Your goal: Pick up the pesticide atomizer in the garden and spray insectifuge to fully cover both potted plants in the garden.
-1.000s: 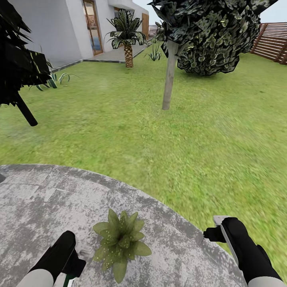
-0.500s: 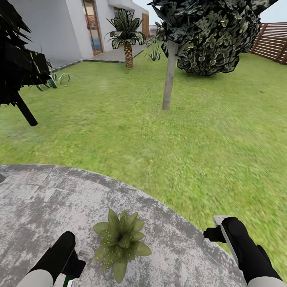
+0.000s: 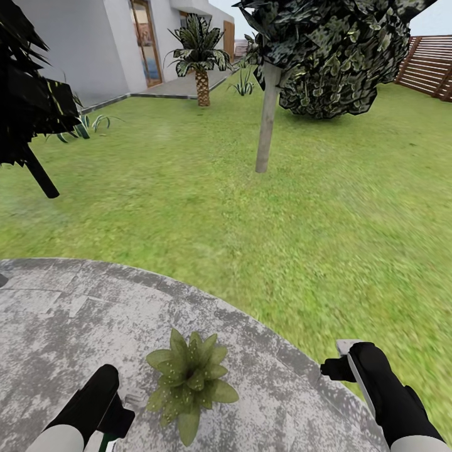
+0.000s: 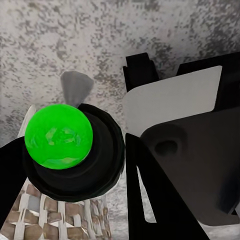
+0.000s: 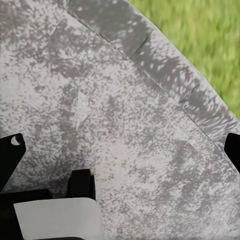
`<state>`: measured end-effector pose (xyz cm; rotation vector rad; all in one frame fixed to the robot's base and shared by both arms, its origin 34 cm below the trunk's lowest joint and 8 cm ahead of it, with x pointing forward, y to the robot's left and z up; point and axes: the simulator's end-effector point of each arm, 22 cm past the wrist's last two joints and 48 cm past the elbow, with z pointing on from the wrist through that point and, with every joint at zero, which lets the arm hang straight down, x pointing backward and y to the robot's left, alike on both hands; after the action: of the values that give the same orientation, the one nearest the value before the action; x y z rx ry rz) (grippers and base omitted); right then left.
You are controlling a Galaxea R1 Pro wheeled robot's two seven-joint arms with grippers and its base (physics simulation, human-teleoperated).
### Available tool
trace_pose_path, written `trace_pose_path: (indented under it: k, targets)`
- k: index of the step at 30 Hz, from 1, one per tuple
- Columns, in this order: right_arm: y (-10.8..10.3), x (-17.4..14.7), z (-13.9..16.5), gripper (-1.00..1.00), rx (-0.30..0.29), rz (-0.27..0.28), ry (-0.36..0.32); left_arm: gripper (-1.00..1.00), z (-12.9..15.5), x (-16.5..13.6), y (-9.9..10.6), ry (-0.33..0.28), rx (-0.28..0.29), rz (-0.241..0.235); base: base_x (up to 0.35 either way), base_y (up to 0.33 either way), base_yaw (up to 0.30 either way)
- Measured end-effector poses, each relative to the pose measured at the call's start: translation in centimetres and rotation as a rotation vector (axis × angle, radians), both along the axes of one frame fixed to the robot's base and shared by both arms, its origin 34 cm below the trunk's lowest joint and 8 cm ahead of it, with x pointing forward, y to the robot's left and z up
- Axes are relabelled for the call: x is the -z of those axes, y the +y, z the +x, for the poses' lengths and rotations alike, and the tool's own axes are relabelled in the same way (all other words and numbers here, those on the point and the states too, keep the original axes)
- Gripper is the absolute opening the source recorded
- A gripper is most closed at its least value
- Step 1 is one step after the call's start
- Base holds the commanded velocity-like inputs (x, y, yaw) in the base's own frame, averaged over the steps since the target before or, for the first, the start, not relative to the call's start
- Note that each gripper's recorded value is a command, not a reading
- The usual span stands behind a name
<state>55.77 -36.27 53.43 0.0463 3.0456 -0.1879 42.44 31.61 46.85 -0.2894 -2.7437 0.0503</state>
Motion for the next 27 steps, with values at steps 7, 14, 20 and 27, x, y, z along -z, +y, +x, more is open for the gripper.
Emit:
trace_pose_path:
  k: [7, 14, 20, 27]
  targets:
    - [0.0, 0.0, 0.0, 1.00, 0.000, 0.000, 0.000, -1.00, -1.5, 0.2, 0.1, 0.022, 0.001, 0.001, 0.000, 0.000, 0.000]
    - [0.0, 0.0, 0.0, 1.00, 0.000, -0.001, 0.000, -1.00, -2.2, 0.4, 0.0, 0.033, -0.001, -0.002, 0.000, 0.000, 0.000]
    - [0.0, 0.0, 0.0, 1.00, 0.000, 0.000, 0.000, -1.00, -1.7, 0.3, -0.1, 0.025, -0.004, -0.004, 0.000, 0.000, 0.000]
    - [0.0, 0.0, 0.0, 1.00, -0.002, 0.000, 0.000, -1.00, 2.9, -0.6, -0.2, -0.044, -0.009, -0.008, 0.000, 0.000, 0.000]
